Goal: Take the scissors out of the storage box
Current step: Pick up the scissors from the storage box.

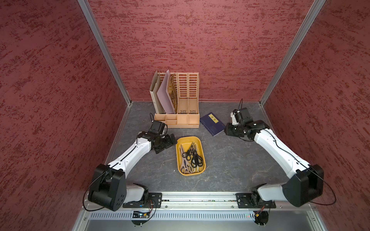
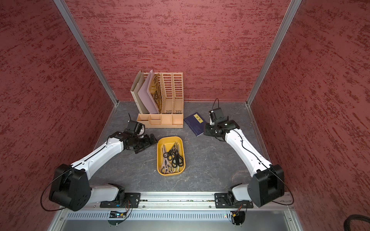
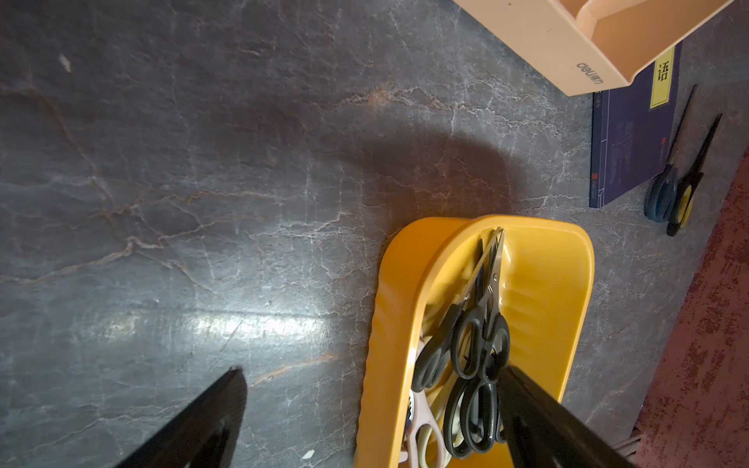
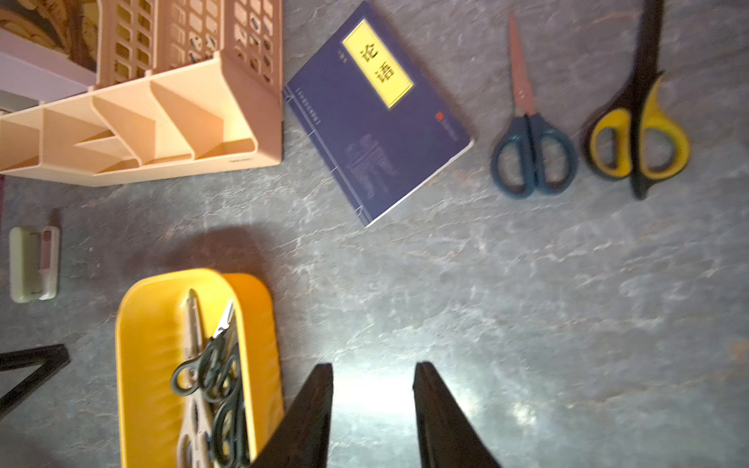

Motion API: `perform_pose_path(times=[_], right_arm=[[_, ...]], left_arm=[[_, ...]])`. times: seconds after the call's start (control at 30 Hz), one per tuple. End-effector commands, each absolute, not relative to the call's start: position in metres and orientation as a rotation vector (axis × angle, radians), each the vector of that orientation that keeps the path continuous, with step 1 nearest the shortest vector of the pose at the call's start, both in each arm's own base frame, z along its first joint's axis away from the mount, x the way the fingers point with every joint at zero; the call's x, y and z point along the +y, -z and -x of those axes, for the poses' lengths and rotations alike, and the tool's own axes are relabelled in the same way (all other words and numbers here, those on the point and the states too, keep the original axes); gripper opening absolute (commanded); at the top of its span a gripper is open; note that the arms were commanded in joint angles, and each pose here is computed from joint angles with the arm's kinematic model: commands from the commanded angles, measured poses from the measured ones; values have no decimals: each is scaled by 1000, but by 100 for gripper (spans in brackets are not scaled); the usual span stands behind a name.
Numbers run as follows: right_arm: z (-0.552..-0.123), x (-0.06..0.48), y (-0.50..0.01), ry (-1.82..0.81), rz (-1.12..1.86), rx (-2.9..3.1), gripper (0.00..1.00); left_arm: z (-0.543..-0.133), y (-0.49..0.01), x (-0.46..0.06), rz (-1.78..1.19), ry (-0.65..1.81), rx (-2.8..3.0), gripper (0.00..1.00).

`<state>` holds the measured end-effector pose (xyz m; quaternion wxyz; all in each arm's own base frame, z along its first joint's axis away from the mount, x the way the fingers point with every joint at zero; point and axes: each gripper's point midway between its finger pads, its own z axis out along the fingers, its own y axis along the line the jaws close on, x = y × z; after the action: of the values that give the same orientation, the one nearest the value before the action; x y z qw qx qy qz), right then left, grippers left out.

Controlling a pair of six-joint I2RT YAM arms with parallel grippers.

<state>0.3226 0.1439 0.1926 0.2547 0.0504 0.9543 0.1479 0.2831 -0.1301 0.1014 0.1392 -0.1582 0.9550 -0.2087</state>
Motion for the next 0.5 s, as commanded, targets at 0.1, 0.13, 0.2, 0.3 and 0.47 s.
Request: perform_pose_path(times=[0.1, 0.13, 0.2, 0.3, 0.47], right_arm=[[-272, 200, -188, -448, -202, 2651, 34], [-265, 214, -184, -450, -175, 2671, 33], [-251, 243, -175, -446, -94, 2715, 33], [-237, 283, -156, -387, 25, 2776, 34], [-235, 315, -132, -247, 115, 2830, 34]], left_arm=[[-281, -91, -131, 388, 638, 2772, 100], [-281, -90, -131, 389, 645, 2771, 100], [-280, -90, -130, 388, 651, 2771, 100], [-278, -88, -127, 394, 659, 2774, 100], [-270, -88, -122, 406, 656, 2772, 100]])
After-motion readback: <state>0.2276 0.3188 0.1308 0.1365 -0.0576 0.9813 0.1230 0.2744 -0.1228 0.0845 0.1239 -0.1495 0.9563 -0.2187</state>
